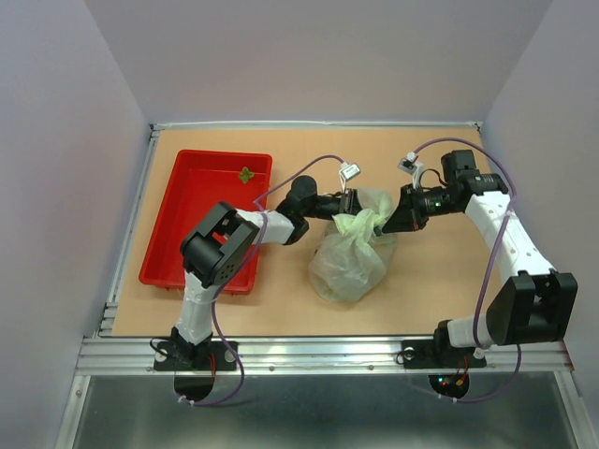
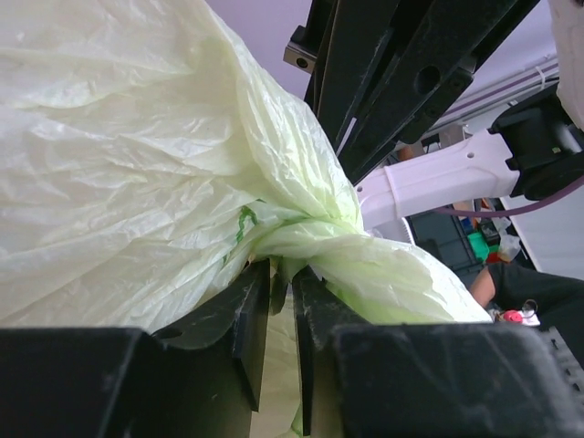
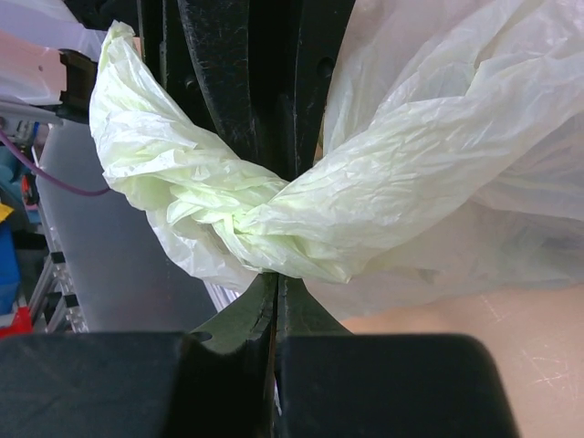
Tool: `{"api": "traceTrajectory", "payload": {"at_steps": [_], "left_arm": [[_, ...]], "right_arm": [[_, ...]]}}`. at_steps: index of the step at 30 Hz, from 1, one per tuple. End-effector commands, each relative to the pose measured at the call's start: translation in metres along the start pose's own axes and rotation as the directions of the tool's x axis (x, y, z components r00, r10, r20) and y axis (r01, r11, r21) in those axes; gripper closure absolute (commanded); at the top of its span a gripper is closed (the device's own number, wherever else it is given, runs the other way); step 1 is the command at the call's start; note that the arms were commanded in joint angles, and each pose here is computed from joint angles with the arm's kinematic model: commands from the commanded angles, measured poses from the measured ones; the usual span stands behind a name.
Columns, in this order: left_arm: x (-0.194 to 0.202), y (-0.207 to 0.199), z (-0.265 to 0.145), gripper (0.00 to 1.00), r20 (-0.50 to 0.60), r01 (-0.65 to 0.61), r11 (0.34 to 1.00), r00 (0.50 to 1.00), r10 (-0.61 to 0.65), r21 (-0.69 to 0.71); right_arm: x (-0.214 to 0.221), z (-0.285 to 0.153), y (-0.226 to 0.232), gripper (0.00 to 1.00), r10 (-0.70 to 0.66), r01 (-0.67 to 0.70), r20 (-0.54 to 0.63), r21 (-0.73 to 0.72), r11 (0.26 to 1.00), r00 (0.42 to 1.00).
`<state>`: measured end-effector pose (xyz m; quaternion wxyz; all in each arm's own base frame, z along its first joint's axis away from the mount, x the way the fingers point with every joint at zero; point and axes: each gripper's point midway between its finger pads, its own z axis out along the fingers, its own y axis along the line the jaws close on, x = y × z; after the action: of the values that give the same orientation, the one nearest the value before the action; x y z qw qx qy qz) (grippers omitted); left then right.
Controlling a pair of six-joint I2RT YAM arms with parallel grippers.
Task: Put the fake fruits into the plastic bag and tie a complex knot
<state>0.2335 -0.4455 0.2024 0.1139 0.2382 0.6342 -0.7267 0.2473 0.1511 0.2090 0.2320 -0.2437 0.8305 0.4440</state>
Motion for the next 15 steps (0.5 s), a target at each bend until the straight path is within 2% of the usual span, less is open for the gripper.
{"api": "traceTrajectory", "payload": {"at_steps": [1, 4, 15], "left_arm": [[-0.012, -0.039, -0.005, 0.72, 0.025, -0.125, 0.990, 0.992, 0.123, 0.067], [-0.014, -0.043, -0.006, 0.73, 0.037, -0.128, 0.989, 0.991, 0.125, 0.076], [-0.027, -0.048, -0.011, 0.98, 0.082, -0.143, 0.987, 0.987, 0.137, 0.075]], "right_arm": [[-0.013, -0.004, 0.005, 1.00, -0.074, 0.074, 0.039, -0.002, 0.997, 0.996], [-0.014, -0.003, 0.004, 1.00, -0.074, 0.075, 0.037, -0.007, 0.997, 0.997], [-0.014, -0.002, 0.007, 0.99, -0.074, 0.075, 0.038, -0.031, 0.997, 0.997]]}}
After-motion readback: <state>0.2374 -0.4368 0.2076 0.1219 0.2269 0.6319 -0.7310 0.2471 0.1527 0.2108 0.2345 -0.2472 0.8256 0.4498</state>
